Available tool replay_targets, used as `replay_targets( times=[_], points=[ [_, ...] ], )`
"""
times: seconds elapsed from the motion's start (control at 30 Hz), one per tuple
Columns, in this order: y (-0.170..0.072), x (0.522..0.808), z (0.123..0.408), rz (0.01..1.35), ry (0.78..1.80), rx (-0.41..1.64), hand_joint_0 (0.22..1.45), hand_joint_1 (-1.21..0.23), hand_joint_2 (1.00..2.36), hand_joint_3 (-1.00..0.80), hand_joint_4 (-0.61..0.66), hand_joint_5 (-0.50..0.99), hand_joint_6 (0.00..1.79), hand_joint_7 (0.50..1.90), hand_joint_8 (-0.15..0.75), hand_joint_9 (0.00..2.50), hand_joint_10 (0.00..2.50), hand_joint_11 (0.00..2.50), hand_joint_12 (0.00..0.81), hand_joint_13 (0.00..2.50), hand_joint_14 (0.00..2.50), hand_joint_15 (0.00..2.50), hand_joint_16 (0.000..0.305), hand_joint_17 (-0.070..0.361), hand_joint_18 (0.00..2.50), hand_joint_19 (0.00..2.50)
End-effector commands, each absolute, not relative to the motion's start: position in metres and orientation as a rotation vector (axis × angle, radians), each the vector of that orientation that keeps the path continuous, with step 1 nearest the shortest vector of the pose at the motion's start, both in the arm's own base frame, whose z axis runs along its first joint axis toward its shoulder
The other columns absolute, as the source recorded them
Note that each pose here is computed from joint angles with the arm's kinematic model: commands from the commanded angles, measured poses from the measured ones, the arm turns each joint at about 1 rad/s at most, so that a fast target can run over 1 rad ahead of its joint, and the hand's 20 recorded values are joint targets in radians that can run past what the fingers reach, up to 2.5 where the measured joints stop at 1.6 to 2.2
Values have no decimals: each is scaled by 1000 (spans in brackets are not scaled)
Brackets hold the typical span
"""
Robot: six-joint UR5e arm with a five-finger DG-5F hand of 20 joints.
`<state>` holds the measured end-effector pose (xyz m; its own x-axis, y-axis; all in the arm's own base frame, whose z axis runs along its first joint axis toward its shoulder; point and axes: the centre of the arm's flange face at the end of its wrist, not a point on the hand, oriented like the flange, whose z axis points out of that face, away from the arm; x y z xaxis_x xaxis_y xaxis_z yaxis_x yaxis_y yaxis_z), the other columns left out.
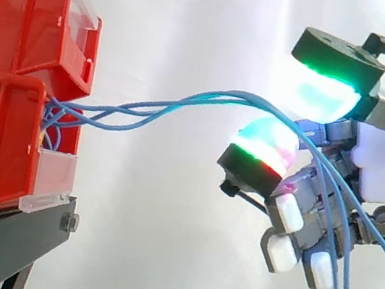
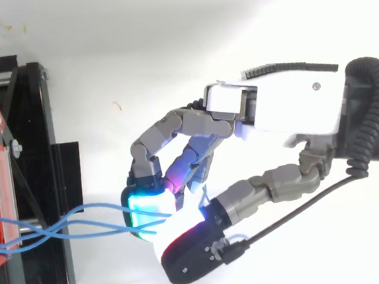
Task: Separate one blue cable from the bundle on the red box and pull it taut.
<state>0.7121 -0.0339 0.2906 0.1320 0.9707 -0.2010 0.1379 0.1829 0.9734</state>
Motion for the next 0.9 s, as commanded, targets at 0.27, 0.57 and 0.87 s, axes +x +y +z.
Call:
replay_targets(
  times=[0.27, 0.57, 0.87],
  points=[
    [-34, 712, 290, 898, 1277, 1219, 591, -733, 1011, -35, 133, -164, 929, 1050, 419, 916, 8, 598, 437, 999, 10, 455, 55, 124, 1113, 445],
    [-34, 712, 290, 901, 1275, 1222, 715, -937, 1015, -302, 69, -192, 924, 1056, 350, 870, 11, 621, 379, 957, 15, 468, 43, 96, 1013, 480],
    [-34, 712, 291, 902, 1274, 1221, 712, -925, 1000, -500, 118, -179, 919, 1064, 345, 895, 12, 628, 373, 974, 15, 476, 41, 93, 1009, 470]
  ],
)
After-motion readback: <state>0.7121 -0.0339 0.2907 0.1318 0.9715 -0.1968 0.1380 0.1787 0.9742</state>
